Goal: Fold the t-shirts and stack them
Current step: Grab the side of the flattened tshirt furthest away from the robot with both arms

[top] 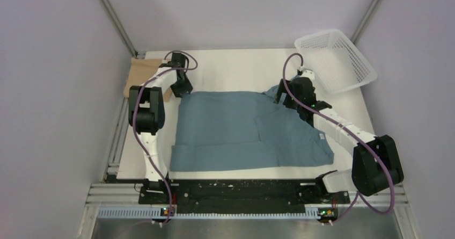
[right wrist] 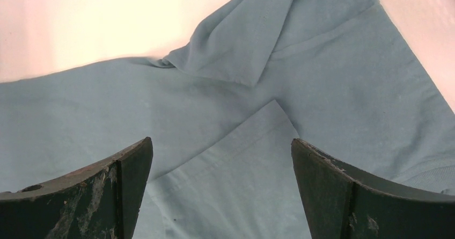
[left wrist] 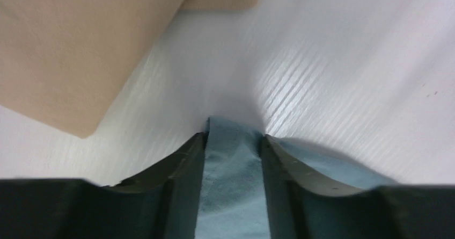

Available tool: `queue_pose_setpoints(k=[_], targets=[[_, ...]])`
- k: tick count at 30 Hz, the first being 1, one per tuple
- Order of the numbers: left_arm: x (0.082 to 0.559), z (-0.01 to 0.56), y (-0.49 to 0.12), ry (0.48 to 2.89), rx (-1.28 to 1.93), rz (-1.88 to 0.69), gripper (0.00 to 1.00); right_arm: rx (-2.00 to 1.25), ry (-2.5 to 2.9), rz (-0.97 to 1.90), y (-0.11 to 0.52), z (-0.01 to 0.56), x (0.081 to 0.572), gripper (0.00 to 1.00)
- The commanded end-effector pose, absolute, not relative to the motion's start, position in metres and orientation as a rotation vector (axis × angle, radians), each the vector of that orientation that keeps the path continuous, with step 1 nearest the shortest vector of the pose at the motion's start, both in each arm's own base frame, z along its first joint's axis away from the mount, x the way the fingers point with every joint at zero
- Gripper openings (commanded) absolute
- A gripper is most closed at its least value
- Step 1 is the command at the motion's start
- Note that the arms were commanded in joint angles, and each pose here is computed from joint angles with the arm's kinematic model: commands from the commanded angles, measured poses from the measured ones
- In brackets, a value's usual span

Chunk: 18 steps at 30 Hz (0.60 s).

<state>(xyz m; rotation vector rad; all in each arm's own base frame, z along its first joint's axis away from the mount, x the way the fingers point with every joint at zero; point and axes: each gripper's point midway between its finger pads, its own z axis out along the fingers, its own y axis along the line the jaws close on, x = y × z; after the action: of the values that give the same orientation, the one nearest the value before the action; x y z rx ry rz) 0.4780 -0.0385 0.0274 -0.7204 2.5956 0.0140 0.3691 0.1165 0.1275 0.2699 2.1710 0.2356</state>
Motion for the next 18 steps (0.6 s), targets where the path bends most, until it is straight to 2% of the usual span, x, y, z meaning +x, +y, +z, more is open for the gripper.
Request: queue_pose_setpoints(k=[1,2,3,4,5,12,18], targets=[[0.436,0.018,-0.053,2.736,-0.627,0.055,0.44,0.29,2.111,0.205,0.107,0.14,0.374,0.98],[0.436,0.017,-0.052,2.735,-0.626,0.067,0.38,0.289,2.112,0.205,0.107,0.139,0.374,0.98],[0.436,0.014,-0.053,2.742,-0.62,0.067,0.27,0.284,2.12,0.205,0.108,0.137,0.374,0.98],[0.436,0.012,-0.054,2.75,-0.617,0.057,0.09,0.281,2.123,0.207,0.108,0.137,0.374,0.98],[0.436,0.01,-0.056,2.756,-0.609,0.043,0.0,0.278,2.127,0.203,0.108,0.136,0.374,0.98],[0.443,0.037,-0.055,2.621,-0.557,-0.014,0.0,0.256,2.173,0.078,0.095,0.115,0.378,0.98],[0.44,0.066,-0.058,2.499,-0.556,-0.093,0.0,0.315,2.224,-0.037,0.092,0.1,0.421,0.98]])
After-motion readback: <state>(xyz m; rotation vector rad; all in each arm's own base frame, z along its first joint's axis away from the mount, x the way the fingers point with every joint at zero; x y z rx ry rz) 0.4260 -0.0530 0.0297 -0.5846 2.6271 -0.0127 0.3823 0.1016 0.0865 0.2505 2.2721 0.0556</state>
